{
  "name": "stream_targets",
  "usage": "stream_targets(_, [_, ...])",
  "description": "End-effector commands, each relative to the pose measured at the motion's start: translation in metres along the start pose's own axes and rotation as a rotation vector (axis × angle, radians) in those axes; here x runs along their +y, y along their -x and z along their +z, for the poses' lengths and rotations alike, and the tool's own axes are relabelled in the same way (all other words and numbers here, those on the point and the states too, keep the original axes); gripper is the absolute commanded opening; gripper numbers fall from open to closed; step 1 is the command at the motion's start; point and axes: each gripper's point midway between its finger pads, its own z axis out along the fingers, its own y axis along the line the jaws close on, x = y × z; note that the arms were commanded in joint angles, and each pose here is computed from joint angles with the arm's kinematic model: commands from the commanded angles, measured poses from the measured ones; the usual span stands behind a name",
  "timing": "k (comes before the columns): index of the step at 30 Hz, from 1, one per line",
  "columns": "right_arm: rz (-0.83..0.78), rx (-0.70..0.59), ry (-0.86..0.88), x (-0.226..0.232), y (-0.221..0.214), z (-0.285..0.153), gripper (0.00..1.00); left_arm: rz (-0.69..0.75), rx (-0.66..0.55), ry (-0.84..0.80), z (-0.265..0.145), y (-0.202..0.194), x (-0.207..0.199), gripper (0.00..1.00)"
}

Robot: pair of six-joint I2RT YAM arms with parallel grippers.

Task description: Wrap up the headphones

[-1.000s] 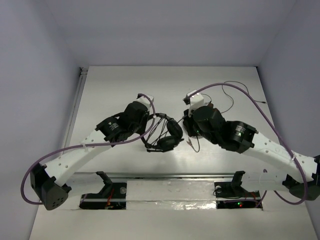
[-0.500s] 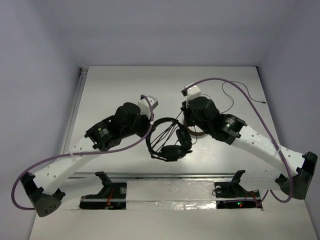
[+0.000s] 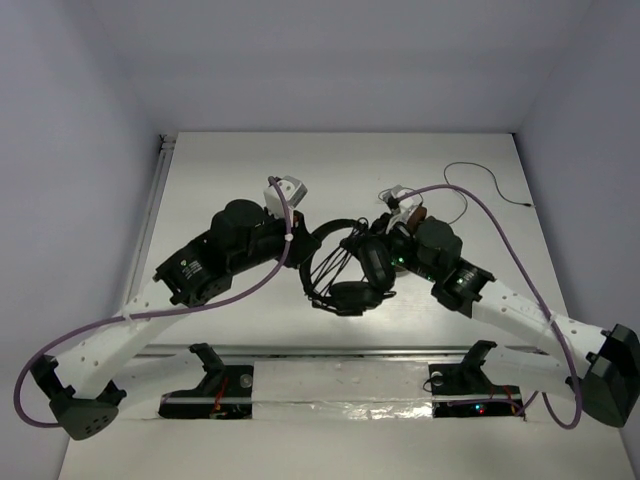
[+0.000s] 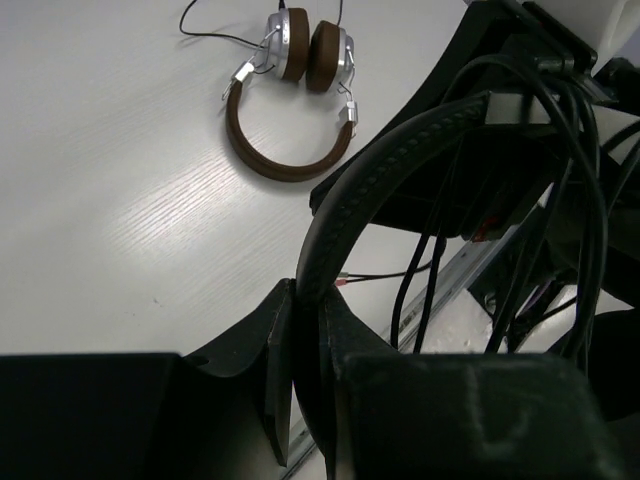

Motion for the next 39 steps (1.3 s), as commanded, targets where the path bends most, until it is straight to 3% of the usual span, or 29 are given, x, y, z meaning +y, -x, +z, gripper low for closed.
stream_targets(1, [0.04, -0.19, 0.246, 0.045, 0.042, 0.001, 0.12, -0.089, -0.229, -0.116, -0.013, 0.058, -0.03, 0.0])
stream_targets(9, [0.108, -0.166, 0.374, 0.06, 0.028, 0.009, 0.14, -0.161, -0.33, -0.074, -0.019, 0.081, -0.024, 0.0])
stream_targets(13, [0.141, -0.166, 0.392, 0.06, 0.018, 0.002, 0.26, -0.181, -0.369, -0.06, -0.022, 0.093, -0.023, 0.0])
stream_targets(19, [0.155, -0.16, 0.38, 0.057, 0.011, 0.002, 0.28, -0.195, -0.364, -0.084, -0.01, 0.098, -0.029, 0.0])
stream_targets(22, [0.155, -0.157, 0.387, 0.058, 0.01, 0.001, 0.19, -0.214, -0.381, -0.072, -0.011, 0.103, -0.027, 0.0])
stream_targets(27, [0.195, -0.153, 0.371, 0.051, -0.001, 0.001, 0.28, -0.243, -0.431, -0.01, -0.019, 0.116, -0.018, 0.0])
stream_targets(30, [0.231, -0.136, 0.361, 0.046, -0.014, 0.002, 0.28, -0.261, -0.449, 0.012, -0.02, 0.121, -0.014, 0.0])
stream_targets(32, [0.247, -0.122, 0.355, 0.043, -0.021, 0.003, 0.27, -0.27, -0.459, 0.016, -0.018, 0.124, -0.014, 0.0])
stream_targets(33, [0.259, -0.135, 0.364, 0.045, -0.018, 0.003, 0.16, -0.275, -0.461, 0.016, -0.017, 0.125, -0.014, 0.0])
stream_targets(35, [0.283, -0.121, 0.35, 0.04, -0.026, 0.006, 0.1, -0.287, -0.47, 0.038, -0.016, 0.126, -0.009, 0.0])
stream_targets(36, [0.299, -0.121, 0.353, 0.04, -0.027, 0.006, 0.01, -0.292, -0.473, 0.05, -0.015, 0.126, -0.007, 0.0])
stream_targets(39, [0.363, -0.115, 0.336, 0.035, -0.033, 0.01, 0.0, -0.33, -0.476, 0.12, -0.008, 0.122, 0.007, 0.0])
